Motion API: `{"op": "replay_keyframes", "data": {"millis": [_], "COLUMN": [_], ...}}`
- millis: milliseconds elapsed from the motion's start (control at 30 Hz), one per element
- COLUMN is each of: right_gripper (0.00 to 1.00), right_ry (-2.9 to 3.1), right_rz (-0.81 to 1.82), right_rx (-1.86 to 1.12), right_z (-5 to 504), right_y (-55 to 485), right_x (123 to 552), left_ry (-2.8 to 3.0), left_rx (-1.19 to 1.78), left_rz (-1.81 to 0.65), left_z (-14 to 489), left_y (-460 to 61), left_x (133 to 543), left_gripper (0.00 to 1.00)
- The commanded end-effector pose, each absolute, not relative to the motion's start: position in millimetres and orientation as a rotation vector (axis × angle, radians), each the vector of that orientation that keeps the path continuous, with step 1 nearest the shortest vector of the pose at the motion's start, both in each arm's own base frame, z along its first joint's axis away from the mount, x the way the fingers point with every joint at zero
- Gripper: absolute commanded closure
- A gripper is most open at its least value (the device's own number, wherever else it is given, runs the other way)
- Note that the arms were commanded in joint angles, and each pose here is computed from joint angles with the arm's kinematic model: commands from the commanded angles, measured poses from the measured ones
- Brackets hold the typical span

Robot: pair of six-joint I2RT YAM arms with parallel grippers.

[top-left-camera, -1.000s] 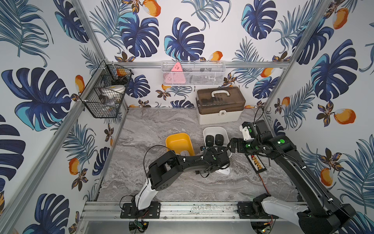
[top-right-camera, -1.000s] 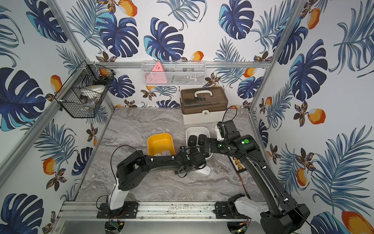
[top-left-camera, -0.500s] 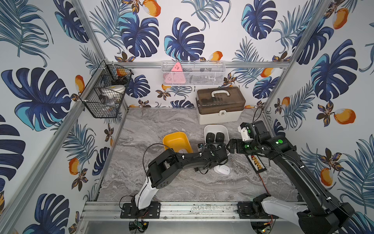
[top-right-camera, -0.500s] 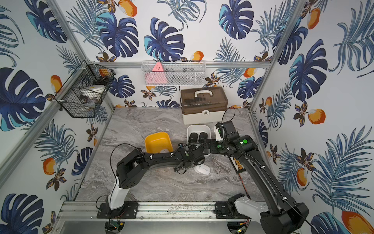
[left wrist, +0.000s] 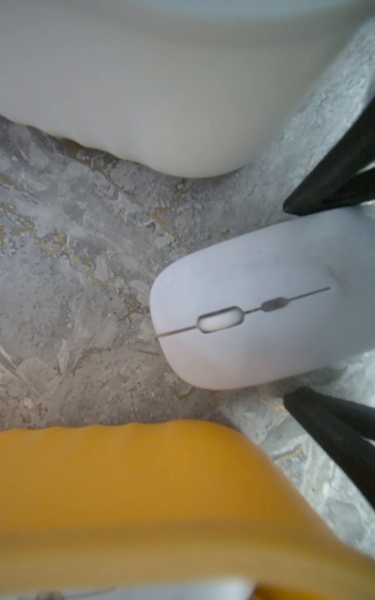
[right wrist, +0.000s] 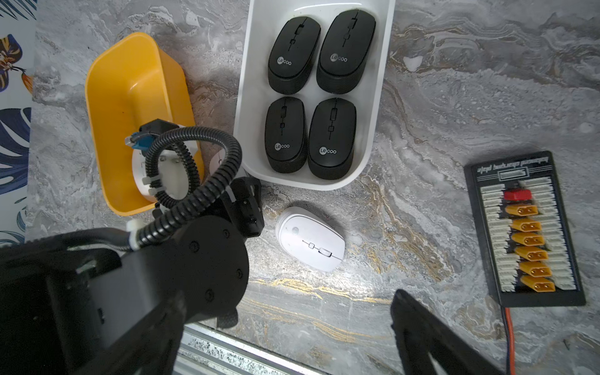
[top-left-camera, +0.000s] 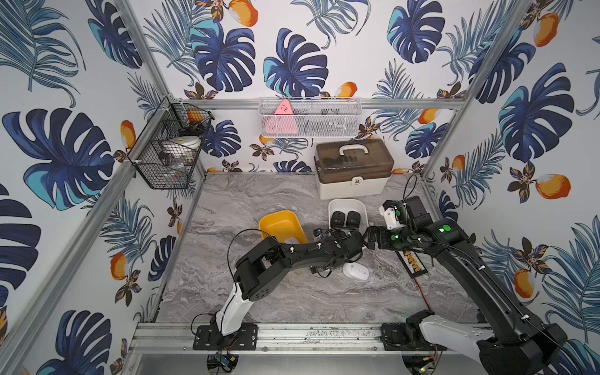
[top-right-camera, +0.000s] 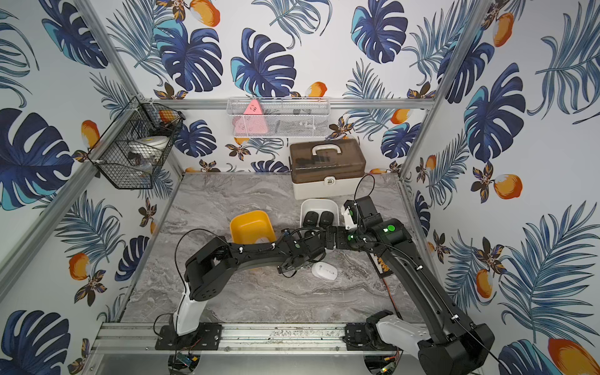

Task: Place the mice by color into the storage box
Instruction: Move the storage box to the center of the board, then place the mouse in the storage box.

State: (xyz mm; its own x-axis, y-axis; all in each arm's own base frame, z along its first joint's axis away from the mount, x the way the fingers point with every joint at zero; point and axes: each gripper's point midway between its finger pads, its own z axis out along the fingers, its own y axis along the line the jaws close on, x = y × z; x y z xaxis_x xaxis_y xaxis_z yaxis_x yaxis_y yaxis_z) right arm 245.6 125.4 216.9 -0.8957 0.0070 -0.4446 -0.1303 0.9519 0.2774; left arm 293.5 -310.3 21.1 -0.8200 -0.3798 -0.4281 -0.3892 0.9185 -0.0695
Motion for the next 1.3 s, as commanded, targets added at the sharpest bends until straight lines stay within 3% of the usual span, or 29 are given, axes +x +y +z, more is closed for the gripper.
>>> {"op": "replay_keyframes", "data": {"millis": [0,267,600,1000,1267], "right_gripper": [0.0,0.0,0.01,0.0,0.0], "right_ry": [2.627,2.633,2.642,2.6,2.558], "right_rz": [0.434,0.433,0.451,0.43,0.429], "right_rx": [-0.106,-0.097,-0.068,-0.016,0.042], "right_z": [220,216,213,225,240], "right_y": [128,129,133,126,123], "right_x": [249,251,257,258,260], "left_ry": [2.627,2.665,2.696,2.704,2.693], "left_rx": [-0.512,-0.385,-0.154,-0.049,-0.24], "left_rz": [0.025,0.008,0.008,-0.049,-0.068], "left_z": [28,30,42,107,160], "left_y": [-308,-307,-319,-311,-256], "left_x": [295,284,263,223,250], "left_gripper": [0.16,0.33,0.4,0.4,0.39]}}
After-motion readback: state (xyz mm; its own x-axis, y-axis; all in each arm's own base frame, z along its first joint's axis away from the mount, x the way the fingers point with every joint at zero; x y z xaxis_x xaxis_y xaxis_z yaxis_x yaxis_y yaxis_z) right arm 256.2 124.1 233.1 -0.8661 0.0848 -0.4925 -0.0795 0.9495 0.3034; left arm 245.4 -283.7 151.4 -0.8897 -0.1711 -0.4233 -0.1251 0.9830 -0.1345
